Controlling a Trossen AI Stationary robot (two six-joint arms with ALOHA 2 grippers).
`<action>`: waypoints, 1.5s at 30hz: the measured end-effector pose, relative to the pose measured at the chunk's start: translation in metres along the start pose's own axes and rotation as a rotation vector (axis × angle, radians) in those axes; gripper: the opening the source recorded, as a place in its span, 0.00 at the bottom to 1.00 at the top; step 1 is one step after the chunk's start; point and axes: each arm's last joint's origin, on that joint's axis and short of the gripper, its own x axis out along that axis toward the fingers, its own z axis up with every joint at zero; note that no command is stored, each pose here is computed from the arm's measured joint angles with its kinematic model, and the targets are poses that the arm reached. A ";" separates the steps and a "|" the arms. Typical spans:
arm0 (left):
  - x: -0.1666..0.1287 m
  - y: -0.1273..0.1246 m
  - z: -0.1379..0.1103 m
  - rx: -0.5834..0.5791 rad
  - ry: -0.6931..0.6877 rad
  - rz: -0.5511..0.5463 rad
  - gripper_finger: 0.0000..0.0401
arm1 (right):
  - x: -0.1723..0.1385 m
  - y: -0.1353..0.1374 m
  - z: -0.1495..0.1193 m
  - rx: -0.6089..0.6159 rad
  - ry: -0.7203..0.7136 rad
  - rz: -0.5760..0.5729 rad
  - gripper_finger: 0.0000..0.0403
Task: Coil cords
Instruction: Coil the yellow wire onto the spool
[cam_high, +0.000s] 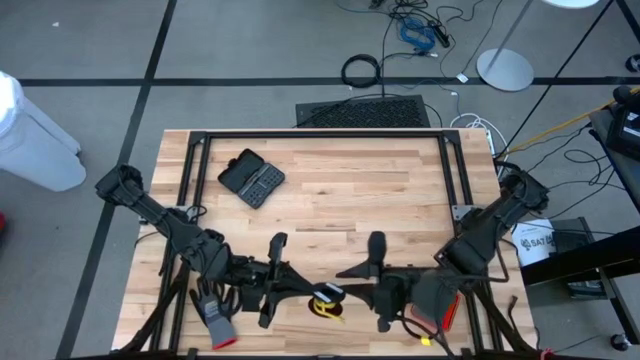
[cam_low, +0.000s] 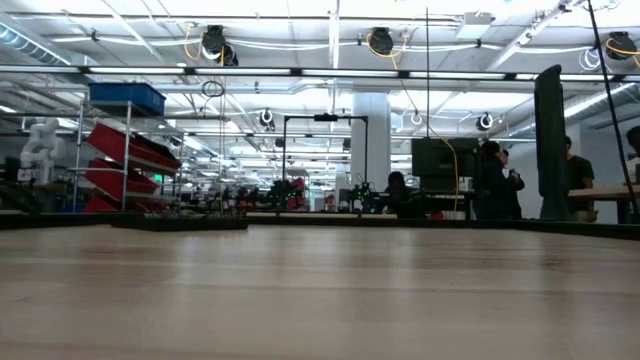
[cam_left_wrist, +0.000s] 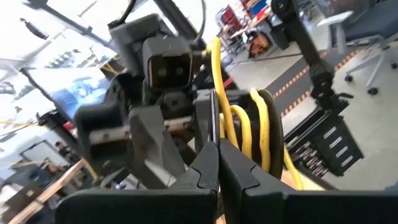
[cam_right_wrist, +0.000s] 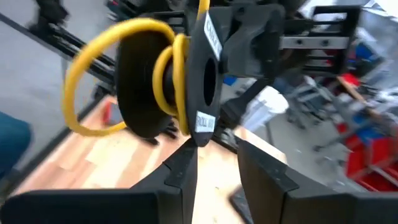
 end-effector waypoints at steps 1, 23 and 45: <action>0.000 0.000 -0.001 0.001 0.010 0.005 0.00 | -0.004 0.001 0.000 -0.010 0.010 -0.025 0.25; 0.000 -0.001 -0.008 0.003 0.124 0.056 0.00 | -0.026 0.004 0.015 0.157 -0.076 -0.081 0.43; 0.001 0.001 -0.010 -0.004 0.136 0.065 0.00 | 0.012 -0.005 0.012 0.200 -0.133 -0.038 0.60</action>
